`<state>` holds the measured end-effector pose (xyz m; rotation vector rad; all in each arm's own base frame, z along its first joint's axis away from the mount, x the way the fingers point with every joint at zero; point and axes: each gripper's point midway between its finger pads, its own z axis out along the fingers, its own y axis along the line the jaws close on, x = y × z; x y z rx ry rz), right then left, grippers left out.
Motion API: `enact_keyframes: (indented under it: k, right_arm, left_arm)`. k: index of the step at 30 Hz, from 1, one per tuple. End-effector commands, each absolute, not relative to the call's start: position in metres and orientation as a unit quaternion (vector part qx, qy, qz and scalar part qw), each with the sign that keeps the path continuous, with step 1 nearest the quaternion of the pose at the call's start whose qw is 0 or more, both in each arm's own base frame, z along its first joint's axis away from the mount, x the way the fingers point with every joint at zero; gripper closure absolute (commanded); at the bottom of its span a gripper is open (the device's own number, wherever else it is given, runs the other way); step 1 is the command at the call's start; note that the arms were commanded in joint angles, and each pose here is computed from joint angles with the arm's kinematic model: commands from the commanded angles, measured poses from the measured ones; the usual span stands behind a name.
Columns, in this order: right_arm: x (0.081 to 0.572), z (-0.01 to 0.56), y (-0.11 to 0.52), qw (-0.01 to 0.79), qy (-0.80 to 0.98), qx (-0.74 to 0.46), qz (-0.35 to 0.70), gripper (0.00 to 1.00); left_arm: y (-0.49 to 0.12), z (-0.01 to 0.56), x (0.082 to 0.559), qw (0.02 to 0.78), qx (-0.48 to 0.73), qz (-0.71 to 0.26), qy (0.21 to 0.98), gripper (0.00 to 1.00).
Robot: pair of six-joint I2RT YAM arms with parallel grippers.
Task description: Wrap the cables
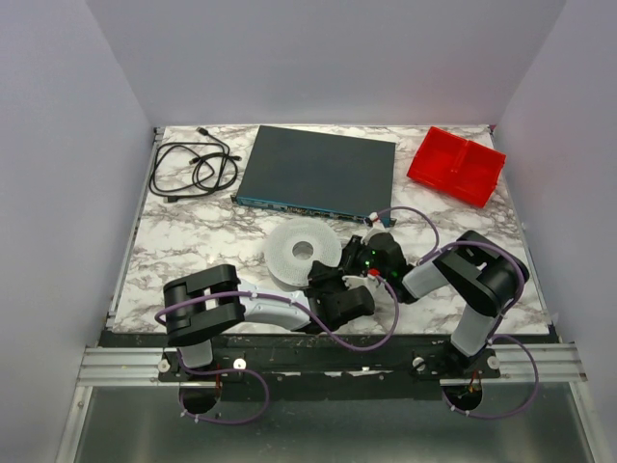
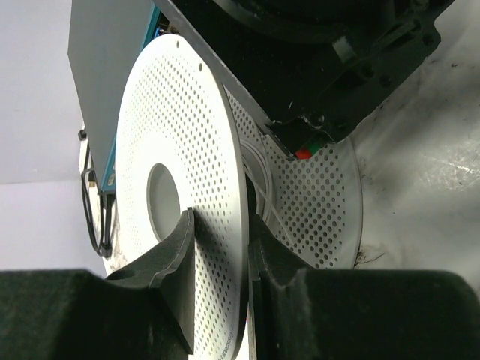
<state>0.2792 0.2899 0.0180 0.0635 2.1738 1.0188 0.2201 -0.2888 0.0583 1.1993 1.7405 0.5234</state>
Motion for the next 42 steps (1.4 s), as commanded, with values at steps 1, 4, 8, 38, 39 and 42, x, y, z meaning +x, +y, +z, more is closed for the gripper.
enact_keyframes:
  k: [1, 4, 8, 38, 39, 42]
  right_arm:
    - [0.266, -0.059, 0.226, 0.322, 0.918, 0.036, 0.228, 0.82]
    - [0.267, -0.059, 0.225, 0.324, 0.918, 0.037, 0.226, 0.79]
    - [0.269, -0.059, 0.224, 0.325, 0.919, 0.039, 0.221, 0.77]
    - [0.268, -0.064, 0.220, 0.302, 0.906, 0.078, 0.288, 0.75]
    - [0.268, -0.065, 0.218, 0.301, 0.906, 0.080, 0.287, 0.75]
    - [0.269, -0.064, 0.214, 0.301, 0.904, 0.087, 0.290, 0.75]
  left_arm:
    - [-0.303, -0.011, 0.160, 0.353, 0.493, 0.039, 0.794, 0.79]
    - [-0.301, -0.013, 0.159, 0.350, 0.492, 0.041, 0.796, 0.79]
    - [-0.299, -0.015, 0.158, 0.348, 0.492, 0.043, 0.797, 0.79]
    - [-0.299, -0.015, 0.153, 0.346, 0.494, 0.026, 0.797, 0.79]
    - [-0.299, -0.014, 0.153, 0.346, 0.493, 0.025, 0.798, 0.79]
    - [-0.299, -0.014, 0.154, 0.347, 0.492, 0.025, 0.798, 0.79]
